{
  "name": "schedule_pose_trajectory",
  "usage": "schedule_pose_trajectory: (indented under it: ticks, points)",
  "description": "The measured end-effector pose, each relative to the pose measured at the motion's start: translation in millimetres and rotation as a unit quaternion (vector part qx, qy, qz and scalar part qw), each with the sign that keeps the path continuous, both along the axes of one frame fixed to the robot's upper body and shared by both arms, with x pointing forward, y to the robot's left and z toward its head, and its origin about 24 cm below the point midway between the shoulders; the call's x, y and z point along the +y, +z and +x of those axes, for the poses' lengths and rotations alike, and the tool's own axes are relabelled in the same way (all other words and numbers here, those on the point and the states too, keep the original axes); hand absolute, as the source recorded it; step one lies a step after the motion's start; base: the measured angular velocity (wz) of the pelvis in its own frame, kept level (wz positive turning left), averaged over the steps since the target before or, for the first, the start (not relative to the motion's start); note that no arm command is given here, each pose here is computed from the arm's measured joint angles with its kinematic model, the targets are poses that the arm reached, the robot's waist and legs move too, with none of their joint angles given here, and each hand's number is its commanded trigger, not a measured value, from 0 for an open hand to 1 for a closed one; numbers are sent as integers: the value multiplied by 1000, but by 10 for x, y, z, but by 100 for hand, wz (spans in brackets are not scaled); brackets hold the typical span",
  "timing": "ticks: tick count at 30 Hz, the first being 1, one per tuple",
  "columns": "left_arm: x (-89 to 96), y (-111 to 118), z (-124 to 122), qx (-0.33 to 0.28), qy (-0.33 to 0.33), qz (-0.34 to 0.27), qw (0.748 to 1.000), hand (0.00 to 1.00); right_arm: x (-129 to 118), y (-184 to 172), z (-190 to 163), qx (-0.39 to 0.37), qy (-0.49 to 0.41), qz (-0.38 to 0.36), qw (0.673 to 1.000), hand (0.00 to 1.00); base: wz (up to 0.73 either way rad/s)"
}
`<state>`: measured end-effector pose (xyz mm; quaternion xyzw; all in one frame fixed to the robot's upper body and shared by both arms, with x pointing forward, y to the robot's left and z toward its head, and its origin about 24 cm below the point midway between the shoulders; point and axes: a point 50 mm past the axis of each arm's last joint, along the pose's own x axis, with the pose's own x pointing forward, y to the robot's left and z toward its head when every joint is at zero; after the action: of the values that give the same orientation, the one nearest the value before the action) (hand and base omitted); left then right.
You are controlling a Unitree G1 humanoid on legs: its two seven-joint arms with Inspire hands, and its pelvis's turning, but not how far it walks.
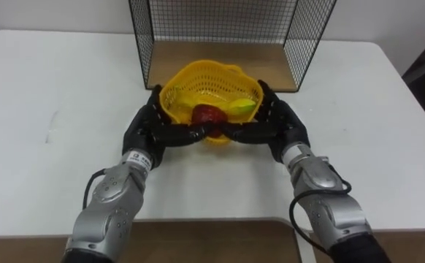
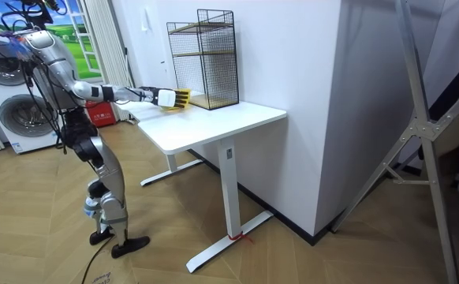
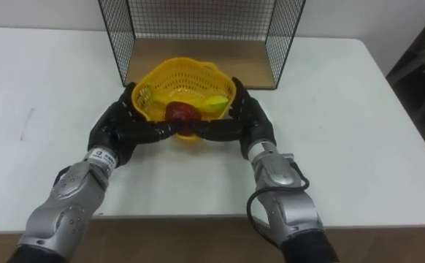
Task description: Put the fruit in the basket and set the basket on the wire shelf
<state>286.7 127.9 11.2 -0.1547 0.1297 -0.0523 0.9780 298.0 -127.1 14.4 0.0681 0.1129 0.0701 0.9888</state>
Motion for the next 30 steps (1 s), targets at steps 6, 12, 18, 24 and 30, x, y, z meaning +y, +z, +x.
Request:
schedule_pose_trajectory:
  ticks: [6, 12, 18, 24, 30]
  points:
    - [-6, 185, 31, -37, 18, 20, 999, 0, 77, 164, 13, -32, -10, 17, 999, 0, 0]
    - [-18, 308, 43, -59, 26, 16, 998, 0, 104, 273, 23, -53, -17, 24, 998, 0, 0]
    - [-27, 342, 45, -63, 26, 15, 998, 0, 142, 288, 21, -53, -25, 34, 998, 0, 0]
    - [-20, 485, 50, -92, 29, 9, 995, 0, 159, 419, 26, -79, -25, 45, 996, 0, 0]
    - [-31, 520, 50, -100, 29, 16, 994, 0, 160, 450, 26, -83, -30, 49, 995, 0, 0]
